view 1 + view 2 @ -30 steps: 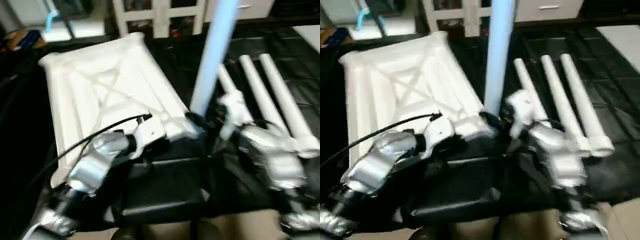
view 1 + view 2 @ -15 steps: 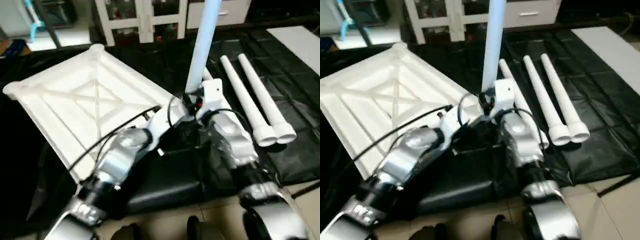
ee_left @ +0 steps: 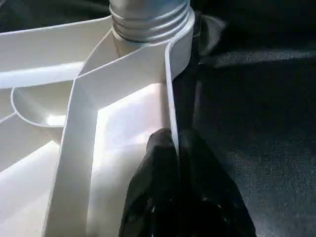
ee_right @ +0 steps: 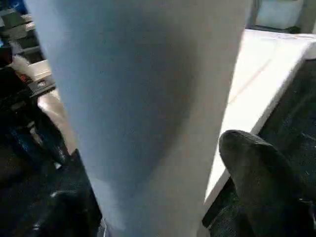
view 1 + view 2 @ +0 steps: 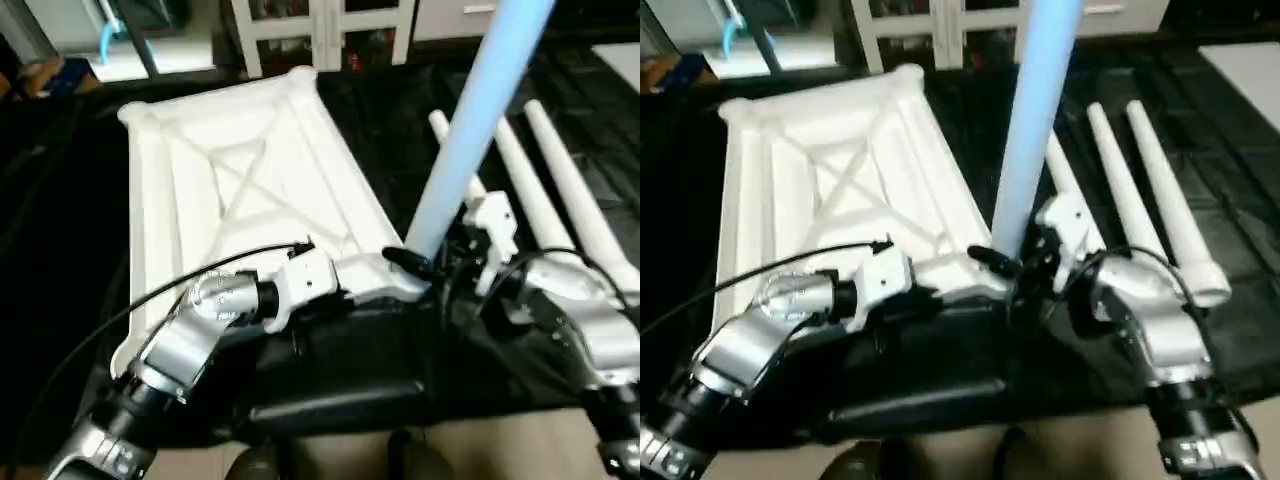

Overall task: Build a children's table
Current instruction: Rotate leg to tighten

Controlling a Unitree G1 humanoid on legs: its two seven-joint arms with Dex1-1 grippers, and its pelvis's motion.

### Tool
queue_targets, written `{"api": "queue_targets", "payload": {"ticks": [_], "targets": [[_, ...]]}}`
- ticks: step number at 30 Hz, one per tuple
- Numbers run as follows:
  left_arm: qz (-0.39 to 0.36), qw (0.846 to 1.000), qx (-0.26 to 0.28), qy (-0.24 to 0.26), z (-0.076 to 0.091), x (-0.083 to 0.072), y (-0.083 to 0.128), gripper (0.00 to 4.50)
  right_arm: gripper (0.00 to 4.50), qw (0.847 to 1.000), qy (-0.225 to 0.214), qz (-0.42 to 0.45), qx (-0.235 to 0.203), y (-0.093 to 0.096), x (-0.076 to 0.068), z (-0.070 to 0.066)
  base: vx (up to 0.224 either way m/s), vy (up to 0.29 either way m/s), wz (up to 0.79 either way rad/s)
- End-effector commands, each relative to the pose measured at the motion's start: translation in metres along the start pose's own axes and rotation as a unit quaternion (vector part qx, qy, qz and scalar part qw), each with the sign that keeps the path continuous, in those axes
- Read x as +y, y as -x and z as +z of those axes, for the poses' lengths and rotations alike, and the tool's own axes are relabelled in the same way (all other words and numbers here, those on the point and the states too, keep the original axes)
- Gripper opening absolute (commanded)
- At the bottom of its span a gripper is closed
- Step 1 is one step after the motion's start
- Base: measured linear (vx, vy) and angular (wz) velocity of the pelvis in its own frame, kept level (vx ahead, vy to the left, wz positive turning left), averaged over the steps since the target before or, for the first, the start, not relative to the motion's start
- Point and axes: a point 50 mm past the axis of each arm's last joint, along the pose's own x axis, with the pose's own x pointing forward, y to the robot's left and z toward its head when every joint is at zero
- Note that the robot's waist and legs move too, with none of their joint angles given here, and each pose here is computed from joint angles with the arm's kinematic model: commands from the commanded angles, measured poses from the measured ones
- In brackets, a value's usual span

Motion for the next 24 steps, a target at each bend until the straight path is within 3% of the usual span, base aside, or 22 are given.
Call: {"api": "queue_targets", "payload": {"ticks": [1, 4, 14, 16, 24], "targets": [[-0.025, 0.998, 0.045, 0.029, -0.0248, -0.0084, 0.0044, 0.0, 3.5, 0.998, 0.019, -0.051, -0.021, 0.0213, -0.0174, 0.0156, 0.066, 0.001, 0.11], [-0.029, 0.998, 0.041, 0.028, -0.0235, -0.0085, 0.0032, 0.0, 3.5, 0.999, 0.007, -0.036, -0.024, 0.0196, -0.0152, 0.0158, 0.067, 0.006, 0.07], [-0.032, 0.998, 0.042, 0.027, -0.0243, -0.0104, 0.0049, 0.0, 2.91, 0.999, -0.016, -0.022, -0.024, 0.0162, -0.0125, 0.0132, 0.024, 0.005, 0.0], [-0.032, 0.998, 0.042, 0.027, -0.0245, -0.0106, 0.0052, 0.0, 2.58, 0.999, -0.018, -0.022, -0.023, 0.0163, -0.0126, 0.0129, 0.0, 0.0, 0.0], [-0.035, 0.998, 0.044, 0.025, -0.0245, -0.0119, 0.0044, 0.0, 2.04, 0.999, -0.022, -0.038, -0.01, 0.0121, -0.0117, 0.0072, 0.0, 0.0, 0.0]]}}
